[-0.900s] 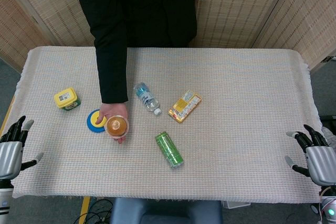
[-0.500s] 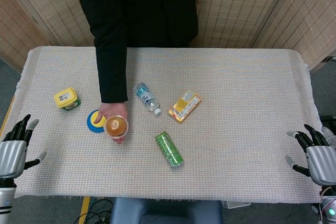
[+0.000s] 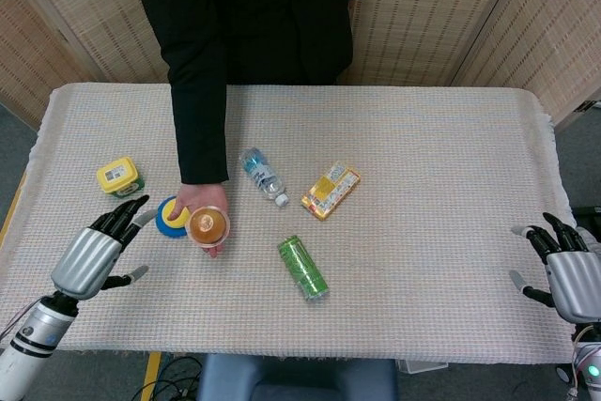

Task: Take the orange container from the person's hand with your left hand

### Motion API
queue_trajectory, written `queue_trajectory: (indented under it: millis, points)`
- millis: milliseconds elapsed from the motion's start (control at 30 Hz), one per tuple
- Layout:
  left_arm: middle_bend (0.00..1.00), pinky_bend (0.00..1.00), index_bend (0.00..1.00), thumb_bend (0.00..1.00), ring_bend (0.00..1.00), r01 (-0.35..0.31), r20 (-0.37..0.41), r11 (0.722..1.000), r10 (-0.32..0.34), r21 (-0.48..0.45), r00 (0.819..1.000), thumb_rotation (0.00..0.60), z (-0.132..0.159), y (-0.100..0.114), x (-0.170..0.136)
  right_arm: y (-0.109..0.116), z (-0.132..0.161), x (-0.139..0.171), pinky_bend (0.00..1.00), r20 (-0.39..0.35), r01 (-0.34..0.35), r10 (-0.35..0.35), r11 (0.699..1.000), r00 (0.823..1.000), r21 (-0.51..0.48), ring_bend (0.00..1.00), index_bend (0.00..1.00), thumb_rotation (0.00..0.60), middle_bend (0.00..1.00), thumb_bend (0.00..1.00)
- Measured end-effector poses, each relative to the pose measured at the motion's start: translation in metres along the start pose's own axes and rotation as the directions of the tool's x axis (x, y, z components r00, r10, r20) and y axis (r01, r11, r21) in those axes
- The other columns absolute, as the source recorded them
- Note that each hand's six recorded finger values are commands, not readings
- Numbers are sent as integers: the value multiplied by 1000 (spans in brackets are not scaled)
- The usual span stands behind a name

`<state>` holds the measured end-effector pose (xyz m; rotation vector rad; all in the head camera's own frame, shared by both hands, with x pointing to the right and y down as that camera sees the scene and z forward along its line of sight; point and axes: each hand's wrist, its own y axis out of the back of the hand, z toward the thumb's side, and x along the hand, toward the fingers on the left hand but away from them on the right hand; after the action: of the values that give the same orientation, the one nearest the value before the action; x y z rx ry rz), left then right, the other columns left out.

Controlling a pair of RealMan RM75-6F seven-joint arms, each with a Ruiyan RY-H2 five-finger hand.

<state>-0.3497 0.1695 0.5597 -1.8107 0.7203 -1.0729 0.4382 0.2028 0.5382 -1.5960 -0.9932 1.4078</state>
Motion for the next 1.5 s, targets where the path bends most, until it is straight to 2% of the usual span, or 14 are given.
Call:
queue_trajectory:
  millis: [200,400,600,833,1100,1367,1500]
  points:
    - [40,307,161,222,111,39,152,999,-41,20,987,600,36,0,40,4,2,-2,143,-1,7,-7,1000,1000,10,128,250,600,293,239]
    - [40,310,171,222,111,74,215,993,-92,92,972,600,58,-12,75,4,0,0,143,12,4,-4,1000,1000,12,128,250,600,293,239]
    - [40,311,183,222,111,96,195,984,-125,153,973,600,64,-23,104,3,-4,3,143,27,-1,1,1000,1000,11,128,251,600,294,239]
    - [43,319,237,222,119,122,162,972,-156,202,974,600,62,-32,122,1,-8,4,143,39,-4,4,1000,999,5,128,257,600,304,239]
    - [107,440,323,222,190,147,139,965,-180,219,974,600,60,-39,130,-3,-12,4,143,47,-10,10,1000,999,-1,128,262,600,312,239]
    - [204,563,402,345,318,187,118,951,-221,246,968,600,55,-45,133,-3,-15,5,143,55,-8,8,1000,998,-5,133,264,600,317,239]
    - [288,617,456,419,423,213,99,947,-242,242,965,600,51,-48,135,-3,-16,6,143,60,-7,7,1000,998,-7,137,268,600,323,239]
